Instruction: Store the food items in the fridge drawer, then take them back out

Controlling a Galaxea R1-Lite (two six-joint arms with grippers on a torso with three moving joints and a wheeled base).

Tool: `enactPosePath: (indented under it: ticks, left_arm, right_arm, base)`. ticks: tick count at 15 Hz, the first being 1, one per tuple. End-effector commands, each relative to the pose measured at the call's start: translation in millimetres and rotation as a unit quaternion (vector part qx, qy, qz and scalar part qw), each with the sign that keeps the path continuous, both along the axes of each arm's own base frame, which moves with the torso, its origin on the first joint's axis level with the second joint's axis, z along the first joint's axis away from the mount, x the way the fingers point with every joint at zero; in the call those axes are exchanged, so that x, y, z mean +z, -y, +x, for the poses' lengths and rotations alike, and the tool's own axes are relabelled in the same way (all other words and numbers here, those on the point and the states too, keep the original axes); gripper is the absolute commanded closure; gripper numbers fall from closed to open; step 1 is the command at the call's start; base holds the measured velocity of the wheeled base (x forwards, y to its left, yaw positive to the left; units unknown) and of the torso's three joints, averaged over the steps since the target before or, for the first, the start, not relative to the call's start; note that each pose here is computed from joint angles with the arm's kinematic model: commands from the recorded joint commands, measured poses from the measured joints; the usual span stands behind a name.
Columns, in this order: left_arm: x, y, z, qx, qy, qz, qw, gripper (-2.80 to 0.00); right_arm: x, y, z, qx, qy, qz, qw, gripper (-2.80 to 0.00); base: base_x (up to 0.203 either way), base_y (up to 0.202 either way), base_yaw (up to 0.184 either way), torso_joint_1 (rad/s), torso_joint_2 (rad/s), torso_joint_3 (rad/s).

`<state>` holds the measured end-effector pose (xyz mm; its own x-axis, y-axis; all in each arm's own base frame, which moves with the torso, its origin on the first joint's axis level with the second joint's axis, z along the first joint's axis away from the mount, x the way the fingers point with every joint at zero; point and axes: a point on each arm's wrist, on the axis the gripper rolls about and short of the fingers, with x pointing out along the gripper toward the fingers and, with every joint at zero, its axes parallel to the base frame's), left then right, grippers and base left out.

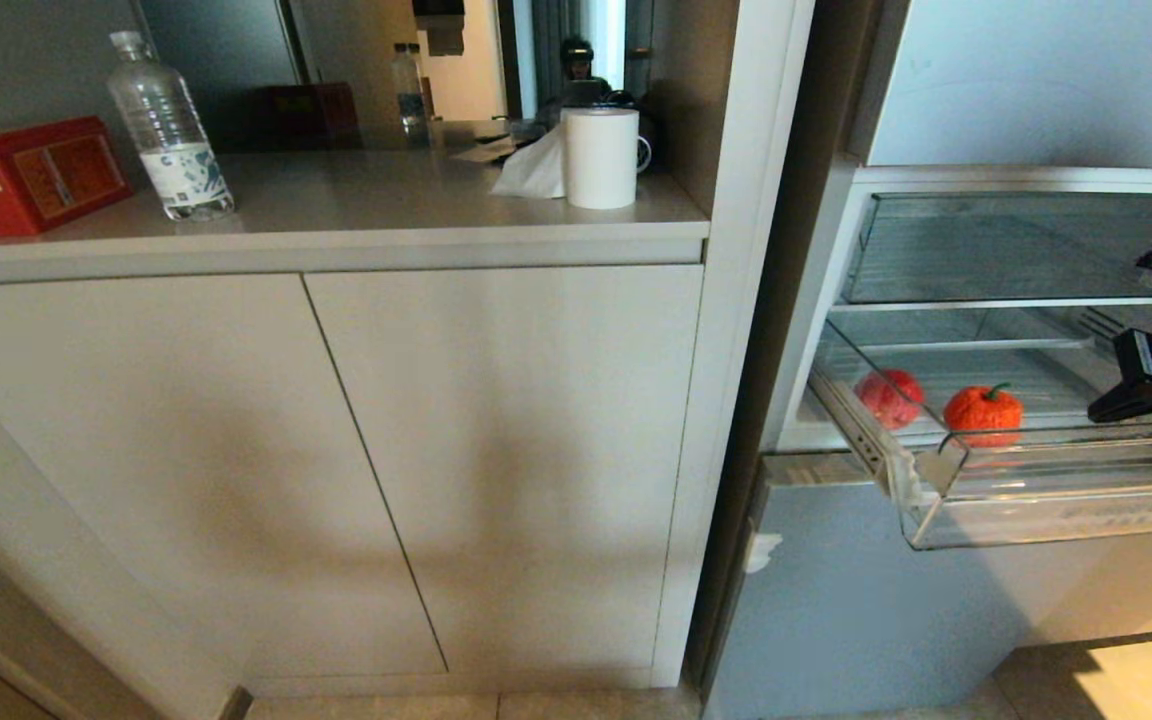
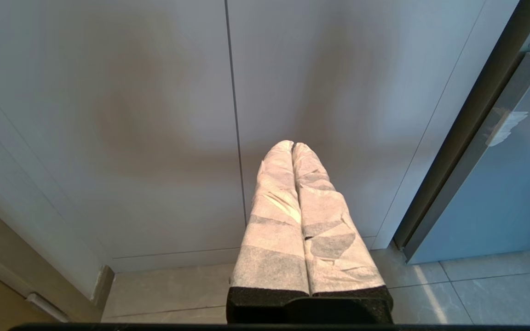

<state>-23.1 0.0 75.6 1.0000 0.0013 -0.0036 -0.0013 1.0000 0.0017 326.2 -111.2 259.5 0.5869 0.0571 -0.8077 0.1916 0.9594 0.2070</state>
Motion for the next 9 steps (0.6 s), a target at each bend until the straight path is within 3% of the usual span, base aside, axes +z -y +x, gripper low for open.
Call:
enactPosePath:
  ticks: [1,6,9]
  left_arm:
    - [0,0,0,0.0,0.0,0.0,1.0,0.0]
    - [0,0,0,0.0,0.0,0.0,1.0,0.0]
    - [0,0,0,0.0,0.0,0.0,1.0,0.0]
  right_arm:
    - [-3,4,-5,-0.006,-0.01,0.003,1.0,0.0]
    - [12,16,-25,-0.03,0.015,0.003,0.999,0.0]
    - [-7,25,-3,-0.029,0.018,0.005,0.999,0.0]
  base:
    - [0.0,0.0,0.0,0.0,0.0,0.0]
    - [0.0,0.0,0.0,0.0,0.0,0.0]
    - [0.0,0.0,0.0,0.0,0.0,0.0]
